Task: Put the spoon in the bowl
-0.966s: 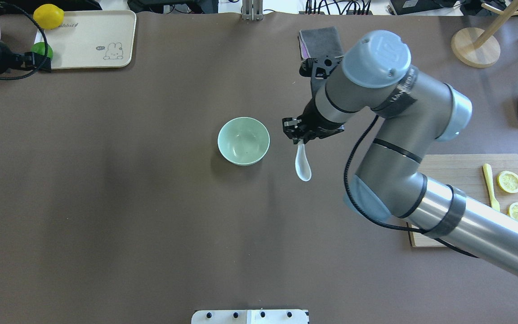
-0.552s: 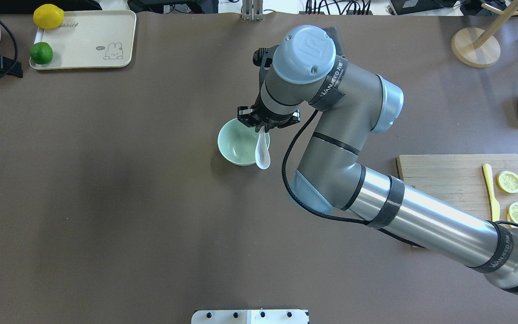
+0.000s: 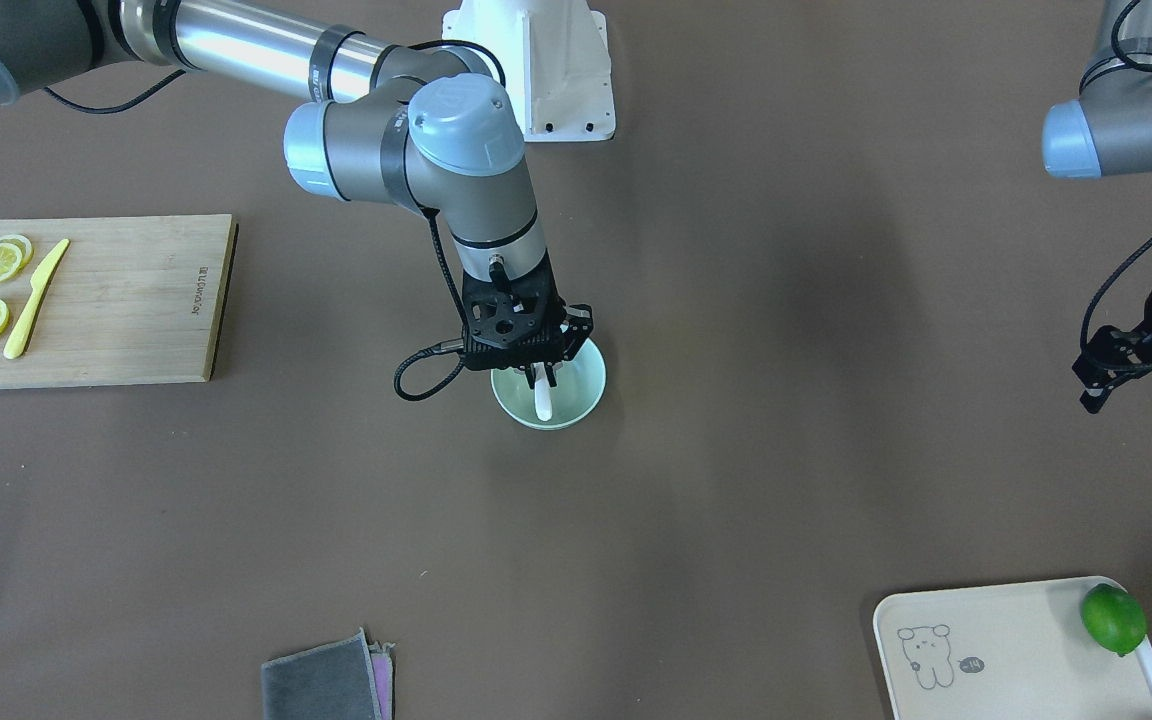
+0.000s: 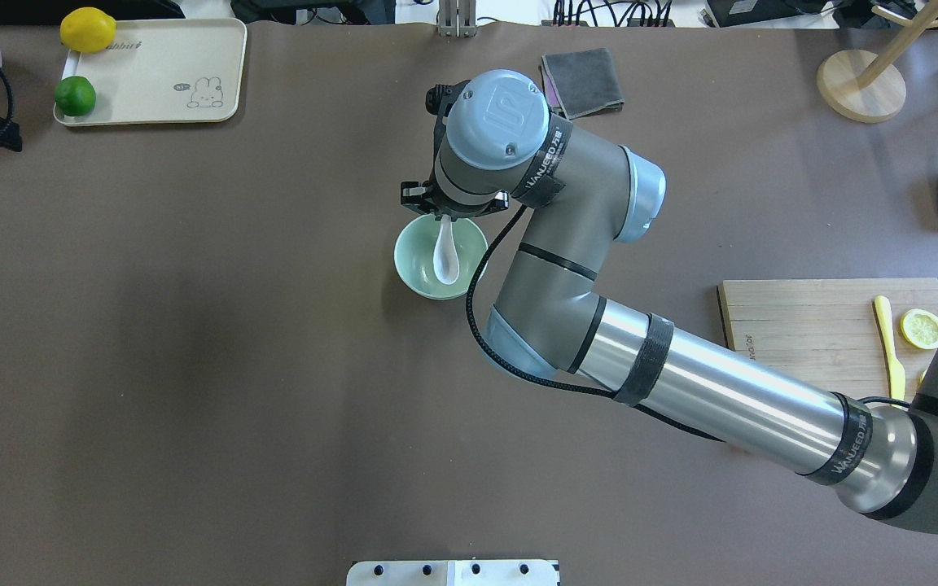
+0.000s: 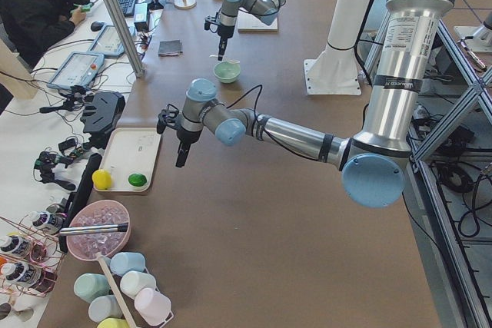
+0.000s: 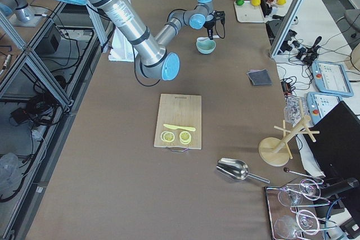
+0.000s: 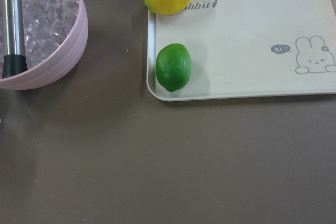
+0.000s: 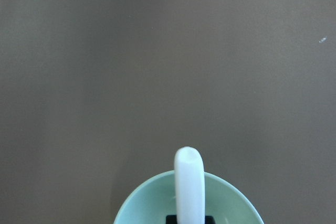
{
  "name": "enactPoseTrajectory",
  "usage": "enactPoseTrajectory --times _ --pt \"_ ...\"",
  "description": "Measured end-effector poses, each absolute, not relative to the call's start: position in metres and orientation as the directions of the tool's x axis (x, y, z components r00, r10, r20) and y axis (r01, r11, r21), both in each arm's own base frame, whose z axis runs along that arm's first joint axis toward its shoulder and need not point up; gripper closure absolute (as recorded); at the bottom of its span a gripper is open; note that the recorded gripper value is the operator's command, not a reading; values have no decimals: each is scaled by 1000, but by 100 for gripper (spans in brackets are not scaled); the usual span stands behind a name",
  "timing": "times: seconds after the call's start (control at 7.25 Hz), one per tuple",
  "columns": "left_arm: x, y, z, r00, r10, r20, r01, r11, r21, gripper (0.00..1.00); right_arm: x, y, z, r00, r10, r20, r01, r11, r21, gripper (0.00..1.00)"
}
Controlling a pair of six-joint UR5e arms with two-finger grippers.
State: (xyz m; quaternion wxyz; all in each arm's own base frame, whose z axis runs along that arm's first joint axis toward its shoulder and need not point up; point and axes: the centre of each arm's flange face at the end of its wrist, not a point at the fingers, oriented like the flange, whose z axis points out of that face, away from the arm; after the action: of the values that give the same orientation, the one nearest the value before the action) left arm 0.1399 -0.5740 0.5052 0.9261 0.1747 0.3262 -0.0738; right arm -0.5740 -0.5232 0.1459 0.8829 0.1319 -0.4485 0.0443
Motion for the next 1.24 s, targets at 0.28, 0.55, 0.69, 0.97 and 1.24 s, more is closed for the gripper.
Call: enactPoseTrajectory --times 0.28,0.55,0.69,0.97,1.24 --pt "140 -574 508 778 -22 -628 247 930 274 2 -588 -525 151 596 -47 801 -206 956 209 100" --pt "140 -574 508 779 -22 -627 246 930 273 2 -597 -524 159 596 -53 801 -204 955 215 57" --pt "140 -574 508 779 -22 -626 247 930 273 2 -599 -523 163 598 -51 800 -203 956 213 1" --pt "141 -574 510 779 -23 -626 245 931 271 2 -598 -519 161 585 -69 808 -197 954 225 0" --pt "141 -574 510 779 -24 -626 245 932 269 2 -575 -516 180 541 -151 828 -199 933 300 0"
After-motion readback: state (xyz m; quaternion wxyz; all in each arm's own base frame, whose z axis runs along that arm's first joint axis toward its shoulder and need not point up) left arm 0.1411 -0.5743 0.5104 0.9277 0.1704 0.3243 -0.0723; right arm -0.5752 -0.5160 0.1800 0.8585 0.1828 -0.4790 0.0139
